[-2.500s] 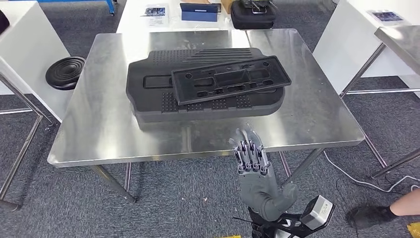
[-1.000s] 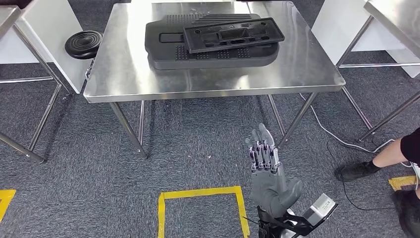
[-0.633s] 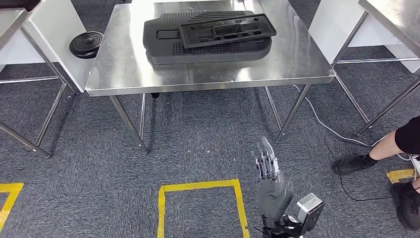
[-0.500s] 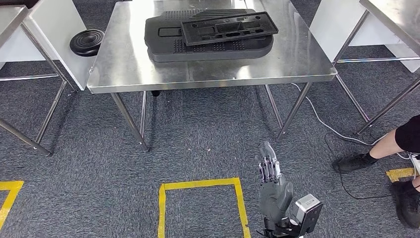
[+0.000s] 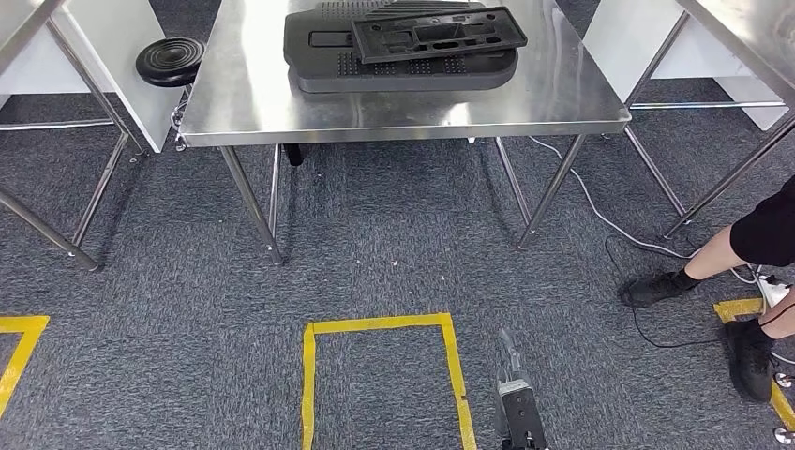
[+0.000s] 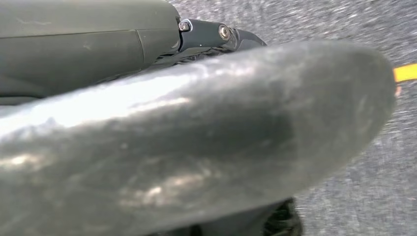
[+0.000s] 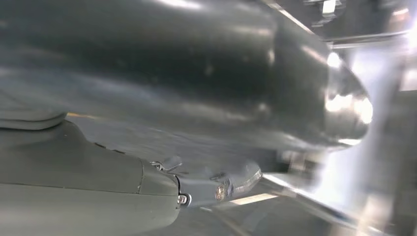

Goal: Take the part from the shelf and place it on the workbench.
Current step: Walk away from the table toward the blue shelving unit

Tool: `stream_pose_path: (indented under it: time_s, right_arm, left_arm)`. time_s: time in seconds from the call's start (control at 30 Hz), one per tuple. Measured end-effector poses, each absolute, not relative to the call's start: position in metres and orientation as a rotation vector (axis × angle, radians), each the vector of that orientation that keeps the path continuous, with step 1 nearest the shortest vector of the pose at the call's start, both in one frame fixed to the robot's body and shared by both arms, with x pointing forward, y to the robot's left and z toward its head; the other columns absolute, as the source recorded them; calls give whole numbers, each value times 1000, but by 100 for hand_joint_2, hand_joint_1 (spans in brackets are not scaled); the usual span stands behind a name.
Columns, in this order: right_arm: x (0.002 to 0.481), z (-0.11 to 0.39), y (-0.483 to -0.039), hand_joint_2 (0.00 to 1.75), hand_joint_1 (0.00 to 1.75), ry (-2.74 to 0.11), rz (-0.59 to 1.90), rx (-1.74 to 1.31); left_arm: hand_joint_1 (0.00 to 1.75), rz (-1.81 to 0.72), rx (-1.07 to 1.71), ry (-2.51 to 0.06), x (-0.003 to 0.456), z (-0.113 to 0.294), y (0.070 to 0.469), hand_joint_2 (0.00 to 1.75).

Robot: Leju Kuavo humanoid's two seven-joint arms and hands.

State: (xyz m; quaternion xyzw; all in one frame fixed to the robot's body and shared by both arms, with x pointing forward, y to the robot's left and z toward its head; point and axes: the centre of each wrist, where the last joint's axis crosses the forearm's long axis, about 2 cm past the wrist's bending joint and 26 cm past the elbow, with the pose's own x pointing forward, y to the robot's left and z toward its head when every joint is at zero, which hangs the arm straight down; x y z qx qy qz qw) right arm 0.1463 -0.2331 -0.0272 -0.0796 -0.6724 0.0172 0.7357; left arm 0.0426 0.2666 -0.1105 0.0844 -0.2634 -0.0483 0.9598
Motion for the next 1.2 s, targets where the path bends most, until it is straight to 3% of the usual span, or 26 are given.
stream_pose_path:
  time_s: [0.2,0.43,0.77,1.2]
  right_arm:
    - [107,-84,-246,0,0,-1032,75,-219]
    - [53,-106,-245,0,0,-647,123,-182]
    - [39,-109,-246,0,0,-422,227,-193]
    - [39,-110,-255,0,0,-336,252,-163]
  left_arm:
    - [0,-126,180,-522,41,-111,266,0]
    - [0,-133,185,-509,42,-111,267,0]
    - [0,-132,187,-510,47,-110,267,0]
    - [0,-118,183,-505,45,-110,266,0]
